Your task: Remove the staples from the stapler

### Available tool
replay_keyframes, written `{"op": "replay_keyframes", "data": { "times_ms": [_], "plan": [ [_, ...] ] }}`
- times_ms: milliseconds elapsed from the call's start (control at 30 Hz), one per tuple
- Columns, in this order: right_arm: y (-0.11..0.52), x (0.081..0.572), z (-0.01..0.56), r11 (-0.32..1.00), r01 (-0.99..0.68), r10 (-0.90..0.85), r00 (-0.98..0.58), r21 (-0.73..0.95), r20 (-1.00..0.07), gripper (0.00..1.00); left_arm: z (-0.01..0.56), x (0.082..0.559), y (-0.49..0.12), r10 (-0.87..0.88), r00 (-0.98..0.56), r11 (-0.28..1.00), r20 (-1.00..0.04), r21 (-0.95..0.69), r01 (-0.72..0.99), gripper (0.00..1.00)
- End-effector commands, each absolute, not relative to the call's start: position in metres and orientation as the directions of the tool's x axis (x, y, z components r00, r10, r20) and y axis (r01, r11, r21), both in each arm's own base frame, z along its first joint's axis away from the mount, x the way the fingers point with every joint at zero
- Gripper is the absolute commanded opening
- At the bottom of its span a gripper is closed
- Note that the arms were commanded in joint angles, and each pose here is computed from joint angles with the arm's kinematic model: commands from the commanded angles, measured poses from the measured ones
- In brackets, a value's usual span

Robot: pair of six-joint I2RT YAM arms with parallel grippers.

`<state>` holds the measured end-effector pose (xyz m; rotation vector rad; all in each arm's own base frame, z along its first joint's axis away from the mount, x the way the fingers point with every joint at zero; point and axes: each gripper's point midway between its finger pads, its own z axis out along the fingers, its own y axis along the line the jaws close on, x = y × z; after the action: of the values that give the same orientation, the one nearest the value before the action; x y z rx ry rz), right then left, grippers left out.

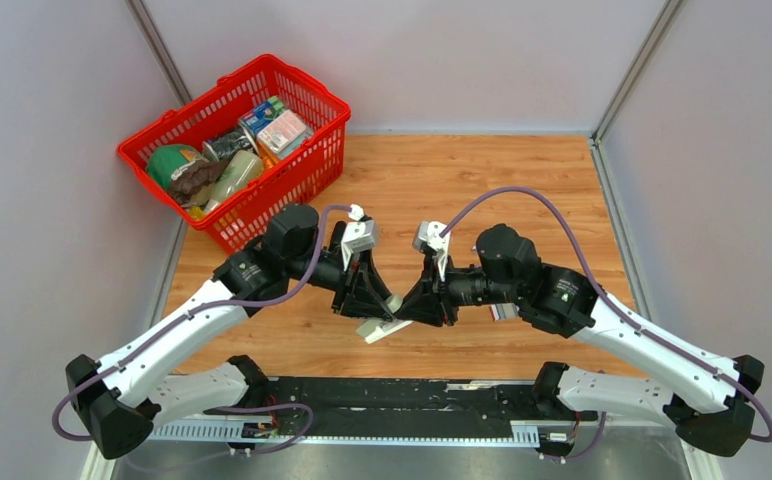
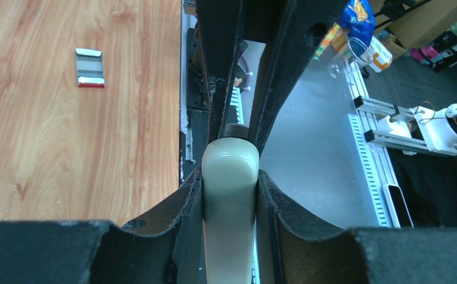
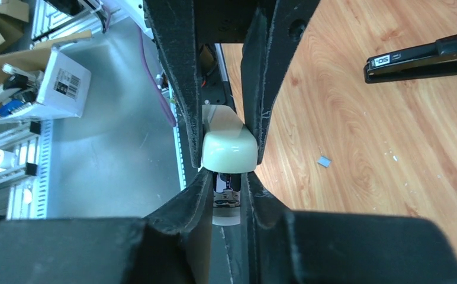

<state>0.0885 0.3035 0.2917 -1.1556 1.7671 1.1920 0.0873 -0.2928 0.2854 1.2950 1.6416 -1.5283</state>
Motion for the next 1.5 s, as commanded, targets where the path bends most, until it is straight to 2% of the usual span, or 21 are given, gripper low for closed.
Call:
{"op": "replay_keyframes", "data": {
  "times_ms": [0,33,200,433,867,1467],
  "plan": [
    [0.312,0.079,0.296,0.096,-0.934,-0.262,-0.356,0.343,-0.897,0.09,0.308,0.082,-0.294,0.209,-0.319,-0.171,-0.925,-0.356,0.919,0.00],
    [0.312,0.076,0.295,0.086,-0.932,-0.264,-0.362,0.352,-0.894,0.00,0.312,0.083,-0.293,0.197,-0.306,-0.165,-0.931,-0.340,0.926,0.00],
    [0.310,0.066,0.287,0.046,-0.921,-0.254,-0.384,0.386,-0.888,0.00,0.328,0.083,-0.290,0.134,-0.263,-0.155,-0.955,-0.282,0.947,0.00],
    [0.304,0.055,0.263,0.035,-0.890,-0.254,-0.448,0.454,-0.857,0.00,0.366,0.084,-0.282,-0.040,-0.199,-0.098,-0.979,-0.194,0.976,0.00],
    [0.299,0.037,0.243,-0.024,-0.850,-0.243,-0.505,0.526,-0.828,0.00,0.372,0.105,-0.279,-0.090,-0.176,0.038,-0.980,-0.180,0.983,0.00],
    [0.303,0.015,0.216,-0.072,-0.803,-0.279,-0.553,0.591,-0.785,0.00,0.391,0.121,-0.274,-0.165,-0.123,0.139,-0.979,-0.147,0.979,0.00]
  ]
}}
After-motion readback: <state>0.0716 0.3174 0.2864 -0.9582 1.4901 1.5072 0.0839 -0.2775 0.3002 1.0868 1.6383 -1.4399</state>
